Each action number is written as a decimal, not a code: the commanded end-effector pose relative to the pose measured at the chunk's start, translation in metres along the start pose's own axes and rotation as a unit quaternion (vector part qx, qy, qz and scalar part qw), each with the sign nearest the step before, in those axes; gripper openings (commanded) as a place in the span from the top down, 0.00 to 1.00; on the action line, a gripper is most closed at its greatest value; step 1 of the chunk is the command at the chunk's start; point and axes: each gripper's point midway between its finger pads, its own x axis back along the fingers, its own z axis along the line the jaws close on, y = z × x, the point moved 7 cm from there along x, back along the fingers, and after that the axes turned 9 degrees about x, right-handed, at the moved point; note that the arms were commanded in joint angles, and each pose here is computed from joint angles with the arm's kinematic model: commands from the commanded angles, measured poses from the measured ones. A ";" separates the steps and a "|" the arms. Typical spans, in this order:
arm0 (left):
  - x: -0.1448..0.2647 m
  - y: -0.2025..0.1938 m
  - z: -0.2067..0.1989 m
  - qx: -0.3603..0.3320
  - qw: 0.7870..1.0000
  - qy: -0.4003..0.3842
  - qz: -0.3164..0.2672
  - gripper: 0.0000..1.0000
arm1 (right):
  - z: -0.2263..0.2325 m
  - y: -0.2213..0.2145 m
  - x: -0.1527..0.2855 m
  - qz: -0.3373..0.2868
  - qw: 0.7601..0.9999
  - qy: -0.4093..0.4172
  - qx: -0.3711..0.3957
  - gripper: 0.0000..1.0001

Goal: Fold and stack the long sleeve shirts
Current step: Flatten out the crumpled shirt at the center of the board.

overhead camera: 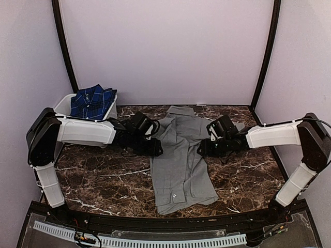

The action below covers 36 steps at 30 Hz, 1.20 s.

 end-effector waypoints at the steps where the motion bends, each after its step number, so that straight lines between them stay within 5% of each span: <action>1: -0.006 0.005 0.004 0.008 1.000 0.020 -0.010 0.42 | 0.001 -0.007 -0.004 -0.002 1.000 0.026 -0.015 0.47; 13: -0.024 0.001 0.007 0.008 1.000 0.023 -0.003 0.51 | 0.000 -0.010 -0.016 -0.001 0.999 0.028 -0.020 0.52; 23: -0.021 0.005 0.001 0.010 1.000 0.017 -0.011 0.83 | 0.002 0.001 -0.032 -0.006 0.999 0.031 -0.036 0.61; 28: 0.001 0.014 0.000 0.009 0.999 0.032 -0.041 0.98 | -0.001 0.006 -0.036 -0.010 0.999 0.021 -0.042 0.76; 34: 0.028 0.020 0.005 0.010 0.996 0.050 -0.074 1.00 | -0.013 0.008 -0.037 -0.008 0.999 0.000 -0.046 0.99; 36: 0.035 0.021 0.008 0.013 0.995 0.057 -0.080 1.00 | -0.020 0.007 -0.036 -0.006 0.999 -0.012 -0.046 1.00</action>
